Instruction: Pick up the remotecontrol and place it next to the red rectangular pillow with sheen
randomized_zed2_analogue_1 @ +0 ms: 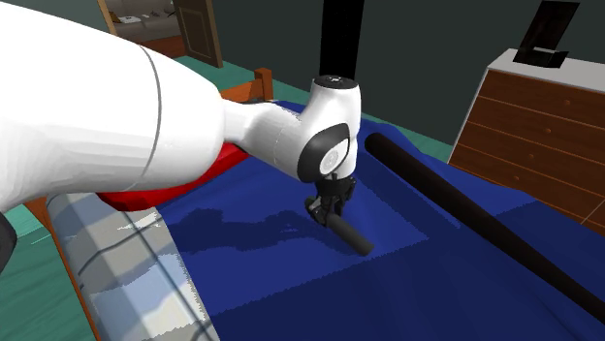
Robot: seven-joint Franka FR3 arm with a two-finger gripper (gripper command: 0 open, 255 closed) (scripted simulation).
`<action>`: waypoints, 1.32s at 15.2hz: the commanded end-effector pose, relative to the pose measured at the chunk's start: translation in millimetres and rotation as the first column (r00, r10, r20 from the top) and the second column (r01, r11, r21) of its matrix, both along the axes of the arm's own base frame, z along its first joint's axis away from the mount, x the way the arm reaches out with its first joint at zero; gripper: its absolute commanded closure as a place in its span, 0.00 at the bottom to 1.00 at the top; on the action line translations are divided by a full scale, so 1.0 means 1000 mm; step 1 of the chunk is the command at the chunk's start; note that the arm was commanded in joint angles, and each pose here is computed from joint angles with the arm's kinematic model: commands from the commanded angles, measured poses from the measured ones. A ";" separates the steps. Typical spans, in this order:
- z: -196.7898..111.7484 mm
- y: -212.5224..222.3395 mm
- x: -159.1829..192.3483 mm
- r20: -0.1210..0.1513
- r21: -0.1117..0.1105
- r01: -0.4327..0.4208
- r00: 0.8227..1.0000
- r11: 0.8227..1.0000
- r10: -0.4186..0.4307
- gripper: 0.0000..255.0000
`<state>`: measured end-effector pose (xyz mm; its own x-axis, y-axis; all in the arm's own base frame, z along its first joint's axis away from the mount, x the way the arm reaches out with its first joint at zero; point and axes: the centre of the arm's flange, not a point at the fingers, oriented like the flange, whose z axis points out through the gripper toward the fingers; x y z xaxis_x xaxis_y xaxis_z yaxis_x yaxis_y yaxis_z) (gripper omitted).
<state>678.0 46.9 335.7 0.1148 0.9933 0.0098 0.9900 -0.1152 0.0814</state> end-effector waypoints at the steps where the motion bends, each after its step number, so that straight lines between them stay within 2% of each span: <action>1: 0.011 0.001 0.000 0.000 0.000 0.000 1.000 1.000 0.000 1.00; 20: 0.111 0.001 0.000 0.000 0.000 0.000 1.000 1.000 0.000 1.00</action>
<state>677.5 45.9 441.1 0.1148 0.9933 0.0097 0.9900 -0.1152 0.0813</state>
